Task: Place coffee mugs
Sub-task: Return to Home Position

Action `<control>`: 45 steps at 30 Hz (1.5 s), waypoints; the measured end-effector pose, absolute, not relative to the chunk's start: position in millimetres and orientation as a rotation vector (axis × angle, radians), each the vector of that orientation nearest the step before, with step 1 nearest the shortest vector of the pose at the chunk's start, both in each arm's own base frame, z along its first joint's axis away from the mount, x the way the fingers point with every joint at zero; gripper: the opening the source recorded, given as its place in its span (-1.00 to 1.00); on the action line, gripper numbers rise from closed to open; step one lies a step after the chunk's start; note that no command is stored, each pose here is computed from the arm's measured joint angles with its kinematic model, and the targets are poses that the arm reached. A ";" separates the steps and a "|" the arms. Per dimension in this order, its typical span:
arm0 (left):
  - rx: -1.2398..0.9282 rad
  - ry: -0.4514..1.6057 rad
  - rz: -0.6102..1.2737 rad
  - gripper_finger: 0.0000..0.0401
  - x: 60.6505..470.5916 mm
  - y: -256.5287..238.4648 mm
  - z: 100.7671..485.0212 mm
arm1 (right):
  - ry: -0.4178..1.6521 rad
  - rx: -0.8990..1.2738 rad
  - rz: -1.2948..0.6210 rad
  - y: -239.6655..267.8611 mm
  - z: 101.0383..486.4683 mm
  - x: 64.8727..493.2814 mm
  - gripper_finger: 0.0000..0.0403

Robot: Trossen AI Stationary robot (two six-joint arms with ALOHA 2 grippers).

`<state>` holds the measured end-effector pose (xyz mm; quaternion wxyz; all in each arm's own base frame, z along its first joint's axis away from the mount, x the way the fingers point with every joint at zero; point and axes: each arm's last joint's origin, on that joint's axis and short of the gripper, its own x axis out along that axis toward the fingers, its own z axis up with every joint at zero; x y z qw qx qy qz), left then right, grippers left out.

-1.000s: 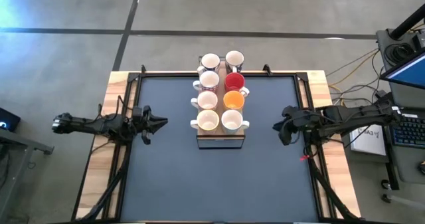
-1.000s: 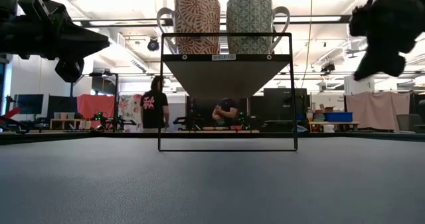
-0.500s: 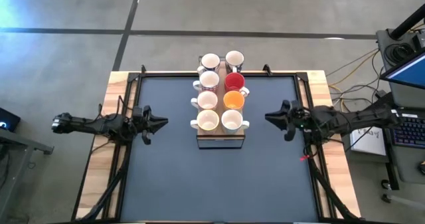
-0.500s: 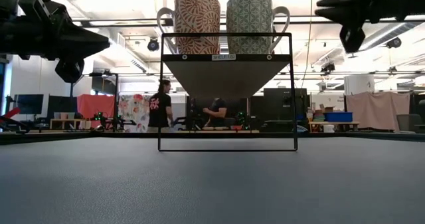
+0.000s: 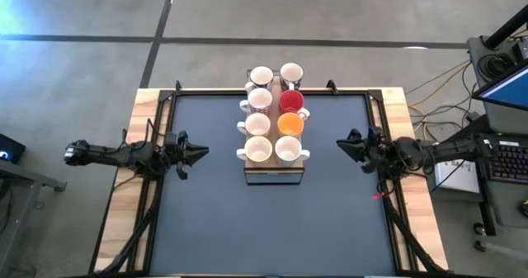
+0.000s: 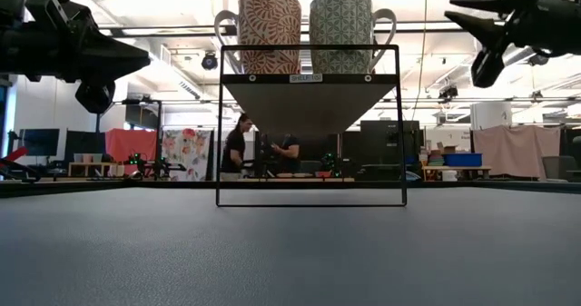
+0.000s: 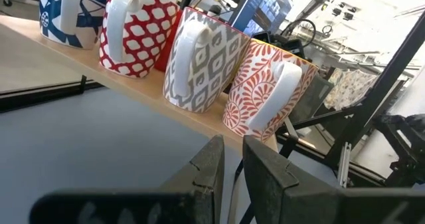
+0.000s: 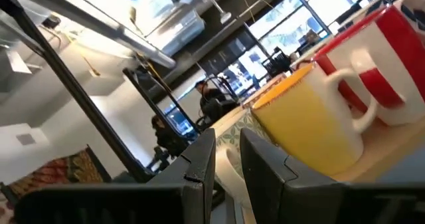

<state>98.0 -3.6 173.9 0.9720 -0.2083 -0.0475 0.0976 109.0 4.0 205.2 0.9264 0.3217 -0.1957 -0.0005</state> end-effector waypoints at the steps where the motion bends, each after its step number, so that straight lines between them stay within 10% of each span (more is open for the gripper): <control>1: -0.421 -0.096 0.197 -0.81 98.0 -3.6 173.9 | -0.390 0.658 -0.004 4.0 204.2 108.4 -0.70; 45: -0.420 -0.096 0.198 -0.81 98.0 -3.6 173.9 | -0.395 0.633 -0.005 3.7 204.5 105.3 -0.70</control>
